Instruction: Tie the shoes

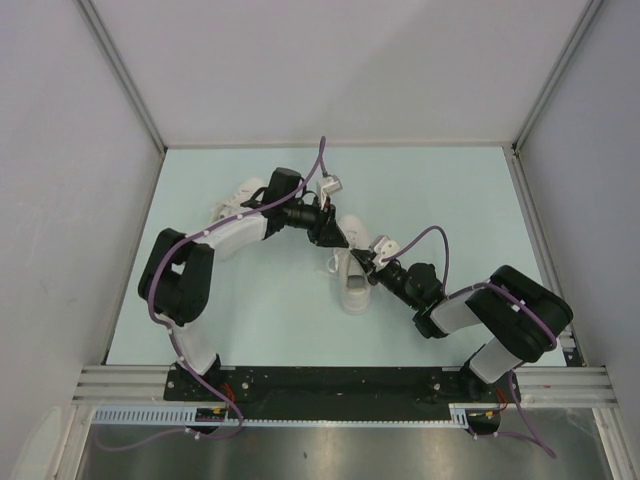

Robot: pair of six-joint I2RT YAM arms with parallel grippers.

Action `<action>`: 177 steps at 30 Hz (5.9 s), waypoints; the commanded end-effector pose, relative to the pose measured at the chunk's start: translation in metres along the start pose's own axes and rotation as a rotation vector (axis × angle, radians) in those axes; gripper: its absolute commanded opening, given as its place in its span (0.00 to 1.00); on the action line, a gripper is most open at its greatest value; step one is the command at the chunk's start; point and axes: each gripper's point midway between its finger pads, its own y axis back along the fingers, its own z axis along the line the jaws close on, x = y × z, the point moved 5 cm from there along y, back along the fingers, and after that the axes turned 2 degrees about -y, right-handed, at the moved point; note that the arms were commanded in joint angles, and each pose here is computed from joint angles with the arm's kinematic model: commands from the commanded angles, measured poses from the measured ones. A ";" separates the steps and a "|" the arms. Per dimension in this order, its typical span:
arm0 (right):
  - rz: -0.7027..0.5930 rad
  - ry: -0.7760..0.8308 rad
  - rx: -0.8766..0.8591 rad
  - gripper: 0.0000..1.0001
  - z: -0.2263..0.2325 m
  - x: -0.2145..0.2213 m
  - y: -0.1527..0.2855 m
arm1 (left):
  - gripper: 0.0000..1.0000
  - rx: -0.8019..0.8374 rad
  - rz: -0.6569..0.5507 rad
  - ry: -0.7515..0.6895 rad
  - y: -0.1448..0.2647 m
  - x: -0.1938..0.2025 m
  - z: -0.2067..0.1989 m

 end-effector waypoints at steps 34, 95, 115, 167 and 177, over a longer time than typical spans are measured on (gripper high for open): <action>-0.111 0.005 0.002 0.00 0.001 -0.018 -0.008 | 0.00 0.060 -0.091 -0.094 0.018 -0.026 -0.022; -0.254 -0.265 0.182 0.01 -0.001 -0.048 -0.028 | 0.54 -0.064 0.017 -0.164 0.026 0.014 -0.037; -0.251 -0.241 0.174 0.00 -0.001 -0.047 -0.027 | 0.44 -0.183 -0.112 -0.052 0.046 -0.025 0.004; -0.255 -0.237 0.147 0.00 0.002 -0.049 -0.026 | 0.41 -0.039 -0.007 -0.036 0.004 -0.005 -0.010; -0.255 -0.216 0.146 0.00 0.001 -0.049 -0.026 | 0.28 -0.018 -0.008 -0.015 -0.002 -0.006 -0.007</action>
